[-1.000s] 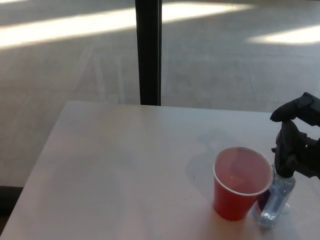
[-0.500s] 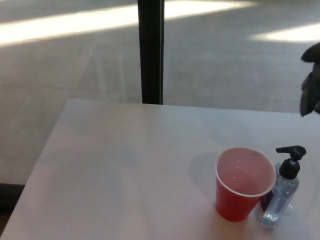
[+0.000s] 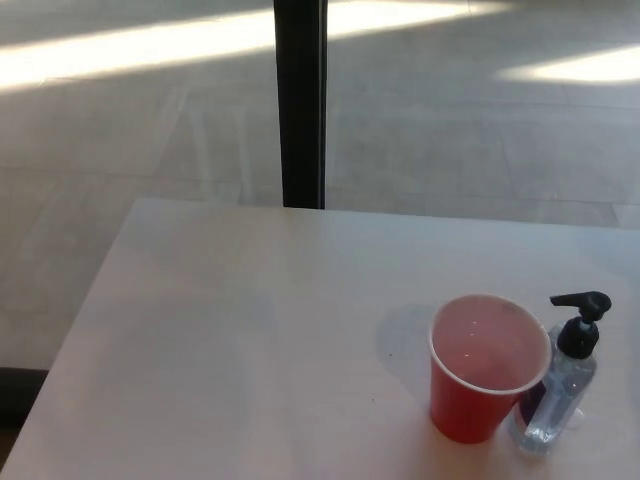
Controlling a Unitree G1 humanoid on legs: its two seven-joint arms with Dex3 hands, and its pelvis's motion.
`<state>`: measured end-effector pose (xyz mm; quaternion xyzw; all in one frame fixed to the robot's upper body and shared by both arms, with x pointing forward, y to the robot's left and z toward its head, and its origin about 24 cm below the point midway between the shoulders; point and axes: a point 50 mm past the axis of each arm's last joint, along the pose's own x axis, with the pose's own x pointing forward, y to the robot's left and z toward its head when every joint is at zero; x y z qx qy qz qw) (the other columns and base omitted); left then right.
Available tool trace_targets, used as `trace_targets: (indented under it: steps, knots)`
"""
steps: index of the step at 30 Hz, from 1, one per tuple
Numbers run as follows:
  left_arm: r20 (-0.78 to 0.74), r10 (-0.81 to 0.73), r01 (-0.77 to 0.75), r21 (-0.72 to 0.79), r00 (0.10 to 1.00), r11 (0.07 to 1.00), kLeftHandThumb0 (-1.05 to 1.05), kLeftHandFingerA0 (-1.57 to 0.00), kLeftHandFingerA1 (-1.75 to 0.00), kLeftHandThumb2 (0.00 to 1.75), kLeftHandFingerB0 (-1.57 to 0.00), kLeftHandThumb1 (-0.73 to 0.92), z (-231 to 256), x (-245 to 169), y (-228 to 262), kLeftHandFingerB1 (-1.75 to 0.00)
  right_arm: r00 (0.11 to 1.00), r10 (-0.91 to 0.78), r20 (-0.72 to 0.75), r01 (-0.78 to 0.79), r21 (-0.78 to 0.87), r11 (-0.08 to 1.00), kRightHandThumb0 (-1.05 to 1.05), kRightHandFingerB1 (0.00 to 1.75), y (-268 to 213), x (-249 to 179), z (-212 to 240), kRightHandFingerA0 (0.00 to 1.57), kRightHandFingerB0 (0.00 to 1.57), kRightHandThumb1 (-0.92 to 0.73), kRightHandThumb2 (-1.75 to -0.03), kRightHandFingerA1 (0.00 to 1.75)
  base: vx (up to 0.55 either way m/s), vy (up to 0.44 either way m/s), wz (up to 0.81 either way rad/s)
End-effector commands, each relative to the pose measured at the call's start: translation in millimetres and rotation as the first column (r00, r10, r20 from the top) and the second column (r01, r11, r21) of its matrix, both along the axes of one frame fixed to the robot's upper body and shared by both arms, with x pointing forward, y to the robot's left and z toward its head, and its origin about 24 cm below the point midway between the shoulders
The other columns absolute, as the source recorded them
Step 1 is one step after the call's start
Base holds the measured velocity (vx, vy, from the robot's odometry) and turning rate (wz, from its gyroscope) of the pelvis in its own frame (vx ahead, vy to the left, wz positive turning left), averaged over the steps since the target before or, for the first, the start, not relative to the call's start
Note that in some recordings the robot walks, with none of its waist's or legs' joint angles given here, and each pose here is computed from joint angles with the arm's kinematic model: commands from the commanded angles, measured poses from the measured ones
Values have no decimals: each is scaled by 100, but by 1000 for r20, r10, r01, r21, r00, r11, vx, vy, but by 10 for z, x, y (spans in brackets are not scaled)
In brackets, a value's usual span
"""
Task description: The robot uses its right hand fist to press the hand soap kept in the middle of the table to get liquid hand soap out
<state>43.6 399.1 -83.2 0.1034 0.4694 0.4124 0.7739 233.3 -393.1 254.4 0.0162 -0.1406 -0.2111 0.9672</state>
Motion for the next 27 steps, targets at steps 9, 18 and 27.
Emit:
trace_targets:
  steps: [9, 18, 27]
  knots:
    - [17, 10, -10, 31, 1000, 999, -34, -88, -97, 111, -64, 52, 83, 47, 92, -83, 566, -727, -388, 805, 69, 590, -41, 68, -1109, -1443, -1582, 106, 76, -71, -62, 154, 0, 0, 0]
    - [17, 5, -5, 33, 1000, 999, -35, -87, -97, 110, -63, 52, 87, 76, 89, -82, 376, -720, -584, 921, 148, 361, -43, 72, -977, -1828, -2217, 84, 52, -77, -63, 116, 0, 0, 0]
    - [18, 4, -4, 34, 1000, 999, -36, -88, -96, 111, -63, 52, 91, 45, 94, -82, 419, -569, -708, 888, 189, 418, -35, 87, -696, -1890, -2716, 84, 63, -69, -60, 109, 0, 0, 0]
